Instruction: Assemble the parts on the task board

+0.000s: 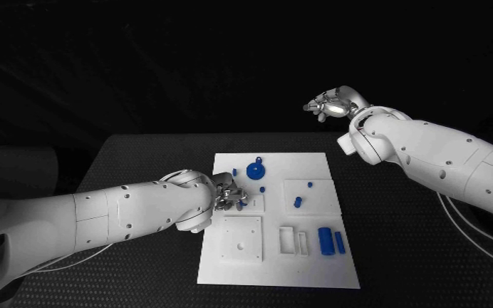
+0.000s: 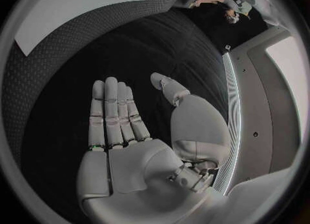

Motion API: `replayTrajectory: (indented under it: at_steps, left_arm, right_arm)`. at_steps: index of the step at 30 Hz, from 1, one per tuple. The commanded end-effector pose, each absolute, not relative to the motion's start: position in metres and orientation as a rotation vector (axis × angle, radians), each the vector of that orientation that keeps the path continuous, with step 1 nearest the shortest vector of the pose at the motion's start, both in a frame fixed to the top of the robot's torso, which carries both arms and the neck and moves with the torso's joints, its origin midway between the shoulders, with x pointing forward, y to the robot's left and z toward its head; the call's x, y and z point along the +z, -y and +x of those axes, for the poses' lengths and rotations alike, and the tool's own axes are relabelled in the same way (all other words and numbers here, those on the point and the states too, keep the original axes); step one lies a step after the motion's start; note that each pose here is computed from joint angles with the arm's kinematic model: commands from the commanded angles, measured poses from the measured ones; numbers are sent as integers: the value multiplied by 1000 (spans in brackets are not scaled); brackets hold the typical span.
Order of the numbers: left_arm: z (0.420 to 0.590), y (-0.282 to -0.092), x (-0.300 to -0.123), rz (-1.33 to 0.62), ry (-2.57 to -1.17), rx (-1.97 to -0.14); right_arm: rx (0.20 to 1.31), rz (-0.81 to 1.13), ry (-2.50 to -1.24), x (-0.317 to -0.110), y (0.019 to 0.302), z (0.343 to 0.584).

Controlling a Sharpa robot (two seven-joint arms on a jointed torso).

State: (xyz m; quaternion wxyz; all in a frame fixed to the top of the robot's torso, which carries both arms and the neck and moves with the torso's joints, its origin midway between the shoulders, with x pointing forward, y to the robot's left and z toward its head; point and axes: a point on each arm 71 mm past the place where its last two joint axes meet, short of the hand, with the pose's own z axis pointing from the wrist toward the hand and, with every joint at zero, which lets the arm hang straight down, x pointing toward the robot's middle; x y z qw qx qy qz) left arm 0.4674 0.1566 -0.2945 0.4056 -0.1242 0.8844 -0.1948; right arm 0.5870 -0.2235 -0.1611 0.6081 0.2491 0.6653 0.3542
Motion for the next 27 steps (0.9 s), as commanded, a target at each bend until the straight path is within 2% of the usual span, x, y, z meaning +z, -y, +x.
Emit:
replayTrajectory:
  at_steps: [1, 27]
  left_arm:
    - [462, -155, -300, -334, -2278, -494]
    - [463, -156, -302, -360, -2297, -484]
  right_arm:
    - [827, 568, -1545, -162, 223, 587]
    - [827, 568, -1547, -162, 222, 587]
